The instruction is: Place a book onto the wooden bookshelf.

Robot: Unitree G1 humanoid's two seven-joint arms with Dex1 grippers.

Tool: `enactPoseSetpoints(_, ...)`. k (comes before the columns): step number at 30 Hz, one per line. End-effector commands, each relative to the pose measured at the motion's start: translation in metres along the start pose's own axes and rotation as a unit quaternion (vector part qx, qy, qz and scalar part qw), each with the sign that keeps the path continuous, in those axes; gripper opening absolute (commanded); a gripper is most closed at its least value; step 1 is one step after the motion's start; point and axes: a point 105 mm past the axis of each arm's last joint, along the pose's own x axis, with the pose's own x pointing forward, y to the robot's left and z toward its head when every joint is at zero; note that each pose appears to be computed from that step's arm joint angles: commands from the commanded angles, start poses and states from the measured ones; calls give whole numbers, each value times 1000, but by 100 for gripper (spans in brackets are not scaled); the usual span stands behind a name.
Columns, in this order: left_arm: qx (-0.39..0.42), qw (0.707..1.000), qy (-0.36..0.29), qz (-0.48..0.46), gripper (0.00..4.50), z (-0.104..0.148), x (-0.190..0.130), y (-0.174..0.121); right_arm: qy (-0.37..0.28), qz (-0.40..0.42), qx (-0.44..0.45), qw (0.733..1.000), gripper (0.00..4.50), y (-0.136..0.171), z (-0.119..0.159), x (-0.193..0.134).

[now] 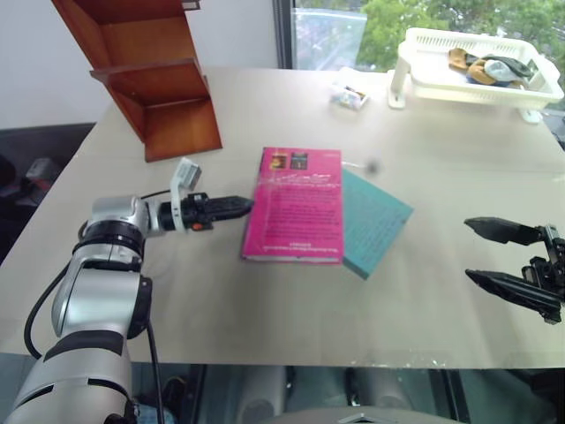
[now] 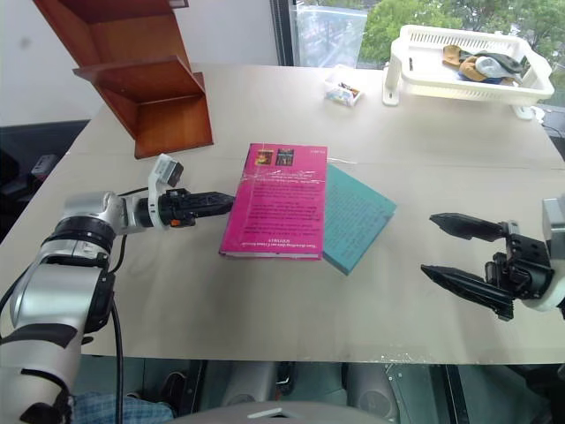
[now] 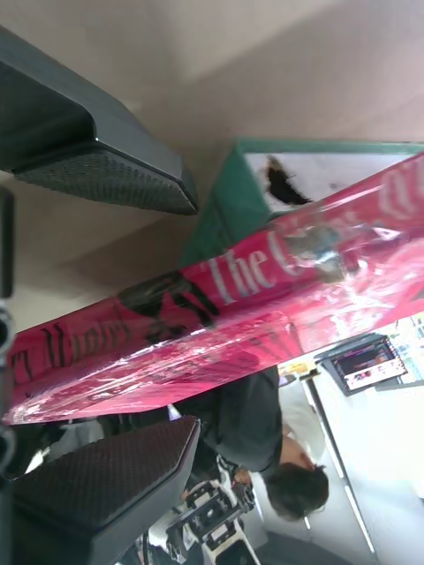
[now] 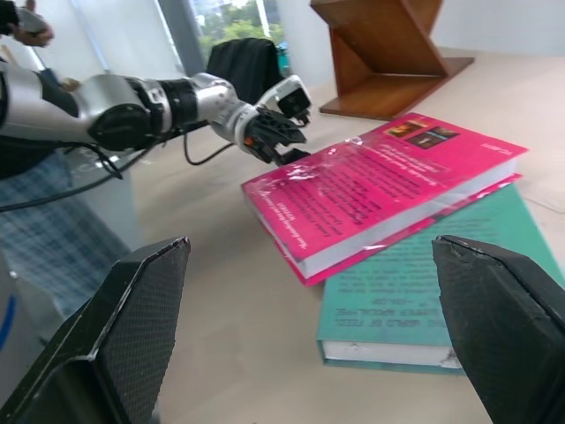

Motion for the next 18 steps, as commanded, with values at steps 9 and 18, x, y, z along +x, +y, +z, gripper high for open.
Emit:
enactPoseSetpoints(9,-34,998,36,-35,396,-19,24,1,-9,16,-22,1000,450,10,20,-10)
enactPoseSetpoints(18,-40,997,31,-63,396,-20,40,-2,-7,19,-36,999,450,8,29,-12)
